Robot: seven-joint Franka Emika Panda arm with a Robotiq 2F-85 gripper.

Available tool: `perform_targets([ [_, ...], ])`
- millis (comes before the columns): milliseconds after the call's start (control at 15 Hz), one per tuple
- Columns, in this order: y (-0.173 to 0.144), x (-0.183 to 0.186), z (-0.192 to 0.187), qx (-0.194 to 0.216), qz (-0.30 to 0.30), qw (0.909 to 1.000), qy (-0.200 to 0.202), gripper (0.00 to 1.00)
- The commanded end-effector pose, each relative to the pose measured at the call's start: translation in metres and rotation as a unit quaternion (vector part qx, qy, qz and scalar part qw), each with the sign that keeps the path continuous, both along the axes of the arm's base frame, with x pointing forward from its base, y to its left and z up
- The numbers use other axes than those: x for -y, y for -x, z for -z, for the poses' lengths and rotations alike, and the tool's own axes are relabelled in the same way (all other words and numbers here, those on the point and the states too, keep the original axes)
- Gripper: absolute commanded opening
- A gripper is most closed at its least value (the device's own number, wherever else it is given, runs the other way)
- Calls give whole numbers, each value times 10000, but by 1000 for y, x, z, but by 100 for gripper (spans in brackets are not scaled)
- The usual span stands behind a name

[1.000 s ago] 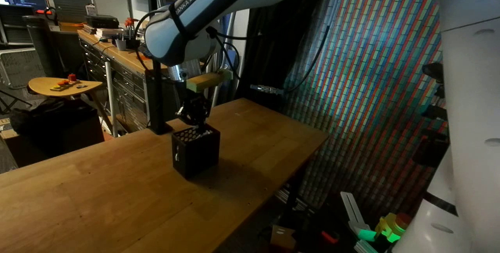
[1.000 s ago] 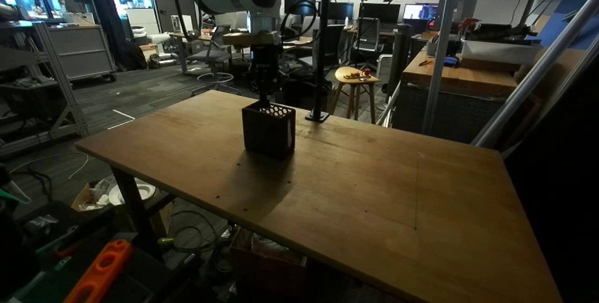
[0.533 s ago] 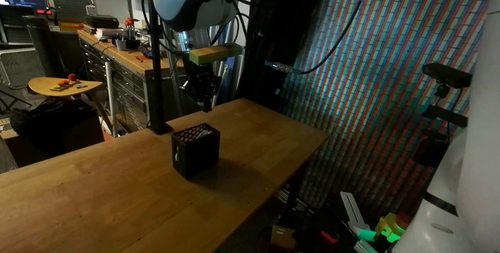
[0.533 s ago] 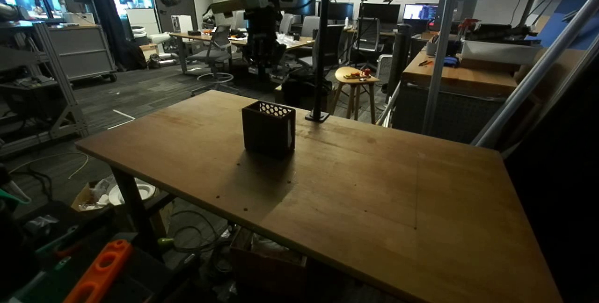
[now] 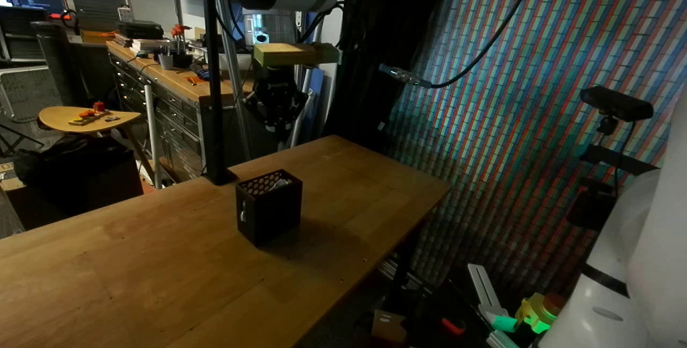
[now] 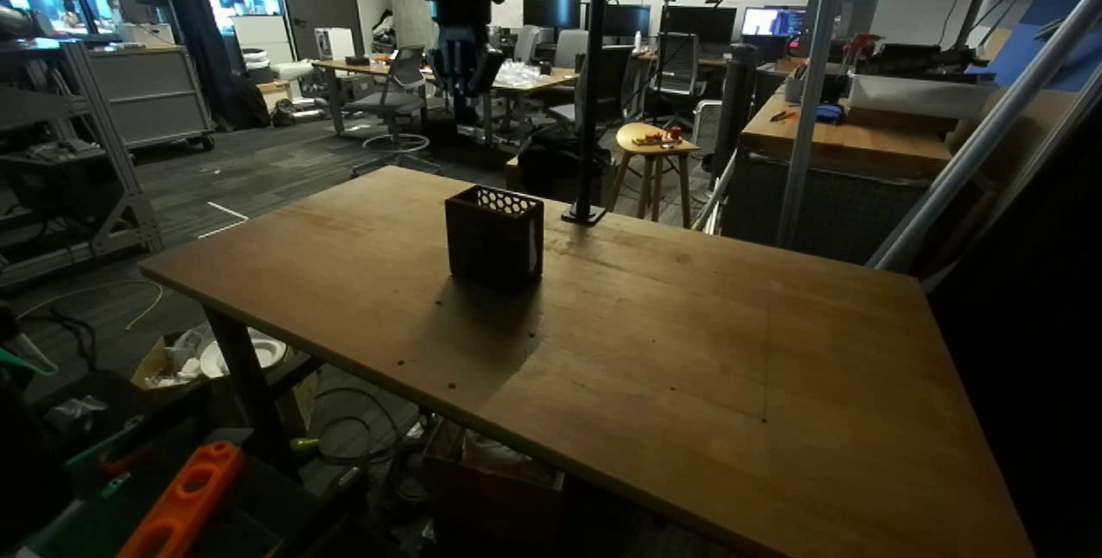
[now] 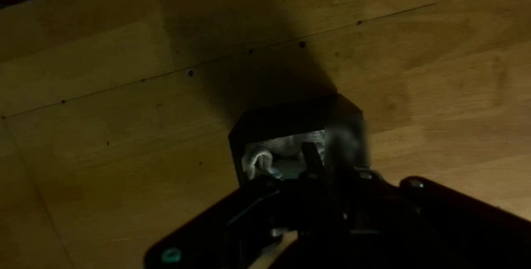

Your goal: Put the towel in the box

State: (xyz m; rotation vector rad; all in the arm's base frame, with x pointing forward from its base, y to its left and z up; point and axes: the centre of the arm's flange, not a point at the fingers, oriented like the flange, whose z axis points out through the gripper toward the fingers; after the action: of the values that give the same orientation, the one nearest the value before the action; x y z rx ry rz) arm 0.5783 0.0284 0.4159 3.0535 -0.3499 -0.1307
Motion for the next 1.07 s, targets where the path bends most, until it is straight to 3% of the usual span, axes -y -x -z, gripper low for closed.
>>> perform_targets([
  [0,19,-23,-18,440,352,9971,-508,13],
  [267,36,-44,-22,784,349,9954,-431,17],
  [333,43,-49,-21,876,238,9951,-391,41],
  [467,68,-58,-19,984,110,9944,-363,44],
  [533,30,-52,-14,708,130,9964,-445,24],
  [667,46,-58,-12,759,67,9962,-417,40],
  [733,50,-58,-13,776,56,9961,-411,43],
  [1000,54,-57,-14,789,59,9960,-405,44],
])
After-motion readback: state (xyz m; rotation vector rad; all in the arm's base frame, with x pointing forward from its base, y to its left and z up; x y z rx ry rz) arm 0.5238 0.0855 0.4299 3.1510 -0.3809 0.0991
